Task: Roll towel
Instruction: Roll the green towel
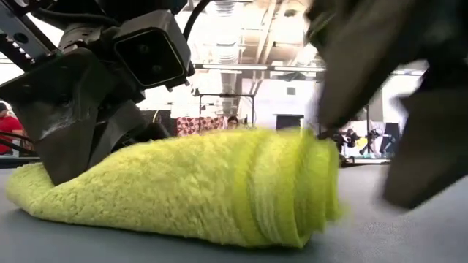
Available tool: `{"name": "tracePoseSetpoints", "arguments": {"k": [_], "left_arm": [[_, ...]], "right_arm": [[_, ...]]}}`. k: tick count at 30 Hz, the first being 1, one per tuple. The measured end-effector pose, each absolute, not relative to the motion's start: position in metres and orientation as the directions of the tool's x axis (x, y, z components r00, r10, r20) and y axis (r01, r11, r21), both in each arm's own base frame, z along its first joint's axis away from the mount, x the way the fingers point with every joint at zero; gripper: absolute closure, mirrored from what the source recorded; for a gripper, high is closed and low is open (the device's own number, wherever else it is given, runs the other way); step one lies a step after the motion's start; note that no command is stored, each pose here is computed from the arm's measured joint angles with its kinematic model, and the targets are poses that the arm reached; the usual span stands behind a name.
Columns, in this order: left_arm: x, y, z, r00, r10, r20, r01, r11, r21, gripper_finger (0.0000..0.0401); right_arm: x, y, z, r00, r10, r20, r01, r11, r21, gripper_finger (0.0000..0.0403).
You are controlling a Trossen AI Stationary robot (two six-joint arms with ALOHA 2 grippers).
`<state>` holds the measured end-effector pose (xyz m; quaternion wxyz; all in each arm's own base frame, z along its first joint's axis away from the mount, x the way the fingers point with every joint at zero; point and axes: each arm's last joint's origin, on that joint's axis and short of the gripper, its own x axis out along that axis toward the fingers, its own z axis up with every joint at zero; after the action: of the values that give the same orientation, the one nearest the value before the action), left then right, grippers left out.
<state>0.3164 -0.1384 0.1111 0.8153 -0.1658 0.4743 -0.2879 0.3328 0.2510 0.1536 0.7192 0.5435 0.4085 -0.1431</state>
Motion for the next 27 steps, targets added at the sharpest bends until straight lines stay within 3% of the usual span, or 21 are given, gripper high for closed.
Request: {"name": "tracePoseSetpoints", "arguments": {"k": [4,7,10,13,18,27], "left_arm": [[0.317,-0.135,0.111,0.373,-0.639,-0.673,0.255,0.768,-0.588,0.0401],[0.319,-0.129,0.111,0.365,-0.657,-0.66,0.203,0.748,-0.632,0.0401],[0.322,-0.122,0.111,0.364,-0.667,-0.65,0.158,0.732,-0.663,0.0401],[0.324,-0.117,0.112,0.362,-0.679,-0.639,0.131,0.716,-0.686,0.0401],[0.326,-0.11,0.112,0.369,-0.679,-0.635,0.095,0.707,-0.7,0.0401],[0.329,-0.096,0.111,0.381,-0.669,-0.638,0.032,0.7,-0.714,0.0401]], "right_arm": [[0.322,0.259,0.178,0.684,0.229,-0.693,0.539,0.482,0.691,0.0166],[0.32,0.268,0.189,0.771,0.195,-0.606,0.363,0.647,0.67,0.0168],[0.32,0.273,0.191,0.803,0.198,-0.563,0.157,0.839,0.52,0.0168],[0.321,0.271,0.191,0.805,0.195,-0.561,-0.018,0.952,0.304,0.0168],[0.329,0.263,0.19,0.807,0.177,-0.563,-0.173,0.983,0.061,0.0168],[0.336,0.264,0.164,0.753,0.189,-0.63,-0.327,0.939,-0.109,0.0169]]}}
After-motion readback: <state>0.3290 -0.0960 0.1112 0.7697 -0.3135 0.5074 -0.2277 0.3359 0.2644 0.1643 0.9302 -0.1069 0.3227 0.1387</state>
